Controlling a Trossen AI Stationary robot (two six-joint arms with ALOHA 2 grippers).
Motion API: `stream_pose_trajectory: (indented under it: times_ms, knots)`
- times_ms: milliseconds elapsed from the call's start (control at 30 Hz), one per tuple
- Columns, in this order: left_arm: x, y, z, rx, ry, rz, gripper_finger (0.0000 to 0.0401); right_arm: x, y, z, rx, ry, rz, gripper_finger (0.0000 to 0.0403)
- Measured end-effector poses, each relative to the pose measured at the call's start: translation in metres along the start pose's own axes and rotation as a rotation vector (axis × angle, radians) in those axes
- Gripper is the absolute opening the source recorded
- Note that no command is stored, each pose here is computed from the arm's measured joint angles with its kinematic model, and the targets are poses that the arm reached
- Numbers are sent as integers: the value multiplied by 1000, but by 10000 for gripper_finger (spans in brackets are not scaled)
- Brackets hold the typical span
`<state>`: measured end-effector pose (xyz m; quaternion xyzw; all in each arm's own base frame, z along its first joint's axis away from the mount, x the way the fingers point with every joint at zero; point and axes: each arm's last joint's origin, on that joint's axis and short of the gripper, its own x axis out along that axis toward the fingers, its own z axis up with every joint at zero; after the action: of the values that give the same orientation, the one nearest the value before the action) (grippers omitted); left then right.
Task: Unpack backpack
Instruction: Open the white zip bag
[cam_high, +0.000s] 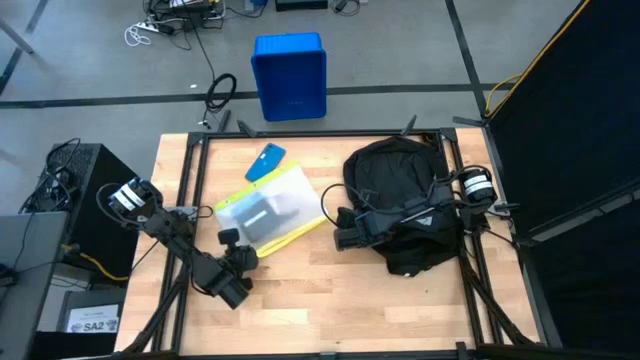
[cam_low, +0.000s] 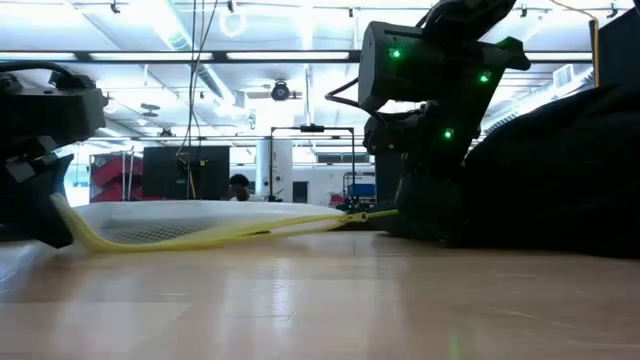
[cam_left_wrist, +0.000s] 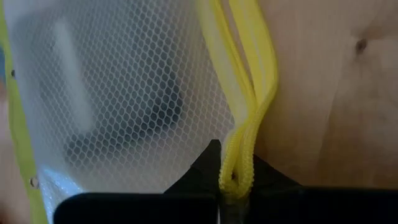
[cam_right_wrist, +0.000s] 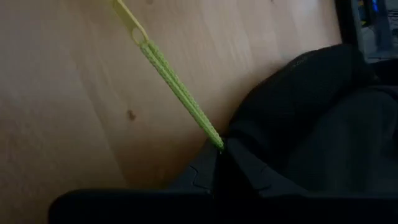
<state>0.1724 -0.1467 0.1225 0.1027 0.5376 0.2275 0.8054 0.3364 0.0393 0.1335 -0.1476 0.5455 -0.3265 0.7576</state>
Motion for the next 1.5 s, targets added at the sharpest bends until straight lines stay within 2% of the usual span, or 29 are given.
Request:
stream_pose_trajectory:
  times_ms: [167, 400, 567, 700, 800, 933, 1100, 1267, 1500]
  knots:
    - [0, -3, 1, -16, -14, -24, 0, -1, 5, 4, -75, -25, 87, 21]
    - [0, -5, 3, -30, -33, -35, 0, -23, 18, 13, -192, -105, 123, 98]
    - [0, -7, 5, -51, -75, -44, 0, -37, 30, 31, -236, -310, 161, 150]
    - [-1, -10, 8, -77, -106, -66, 0, -45, 38, 47, -242, -504, 259, 178]
    - [-1, -14, 12, -105, -146, -103, 0, -44, 37, 52, -249, -577, 264, 195]
    - [-4, -23, 20, -81, -233, -170, 0, -34, 31, 54, -280, -594, 240, 213]
    - [-8, -30, 28, -58, -315, -220, 0, -17, 26, 49, -321, -589, 281, 231]
    - [-10, -32, 32, -28, -356, -225, 0, -8, 22, 45, -334, -579, 273, 242]
    - [-11, -34, 36, 24, -410, -217, 0, -5, 23, 43, -301, -643, 291, 243]
